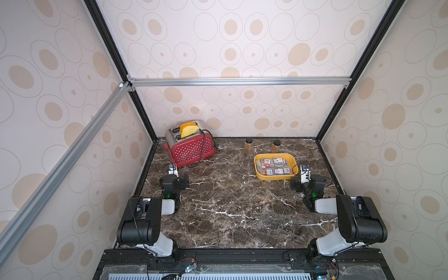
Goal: Take the paper clips out of the storage box
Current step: Pick up the boxed paper clips from the storage box.
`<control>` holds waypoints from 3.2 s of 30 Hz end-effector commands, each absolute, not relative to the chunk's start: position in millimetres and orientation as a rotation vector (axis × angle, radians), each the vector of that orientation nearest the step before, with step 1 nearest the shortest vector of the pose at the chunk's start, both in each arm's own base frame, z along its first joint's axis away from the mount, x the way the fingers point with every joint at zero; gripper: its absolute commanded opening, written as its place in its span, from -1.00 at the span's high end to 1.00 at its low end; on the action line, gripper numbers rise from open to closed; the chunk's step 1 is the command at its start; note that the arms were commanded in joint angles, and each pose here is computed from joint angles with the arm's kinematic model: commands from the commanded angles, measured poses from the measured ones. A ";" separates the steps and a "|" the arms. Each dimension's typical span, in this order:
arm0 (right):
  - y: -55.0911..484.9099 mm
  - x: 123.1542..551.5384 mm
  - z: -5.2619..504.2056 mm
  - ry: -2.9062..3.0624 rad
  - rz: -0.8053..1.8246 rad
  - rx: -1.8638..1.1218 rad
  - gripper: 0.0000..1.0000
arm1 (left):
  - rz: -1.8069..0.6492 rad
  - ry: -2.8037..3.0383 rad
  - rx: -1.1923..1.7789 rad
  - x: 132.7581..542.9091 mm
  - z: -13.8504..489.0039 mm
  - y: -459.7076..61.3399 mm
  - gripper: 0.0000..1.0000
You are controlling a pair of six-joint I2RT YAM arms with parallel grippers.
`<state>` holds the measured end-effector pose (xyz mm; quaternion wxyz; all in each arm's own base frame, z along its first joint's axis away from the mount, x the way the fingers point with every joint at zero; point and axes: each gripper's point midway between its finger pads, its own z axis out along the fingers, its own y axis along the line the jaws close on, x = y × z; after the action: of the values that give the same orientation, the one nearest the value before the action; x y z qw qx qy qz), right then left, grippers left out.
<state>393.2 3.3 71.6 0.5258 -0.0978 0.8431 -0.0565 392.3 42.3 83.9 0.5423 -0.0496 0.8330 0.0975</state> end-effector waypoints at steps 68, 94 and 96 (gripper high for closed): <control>68.3 461.0 157.3 2.603 0.151 -0.350 -0.86 | -0.096 2.269 -0.014 419.1 251.8 -95.8 -0.98; 85.9 502.7 142.0 2.594 0.178 -0.384 -0.67 | -0.256 2.331 0.074 411.9 234.4 -121.8 -0.90; 91.3 500.4 138.4 2.598 0.190 -0.400 -0.66 | -0.255 2.327 0.068 410.1 235.4 -120.5 -0.90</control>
<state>504.5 79.4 143.8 0.2620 -0.1356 0.9538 0.0567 411.7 -116.3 231.4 0.3890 0.0269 0.9165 -0.0894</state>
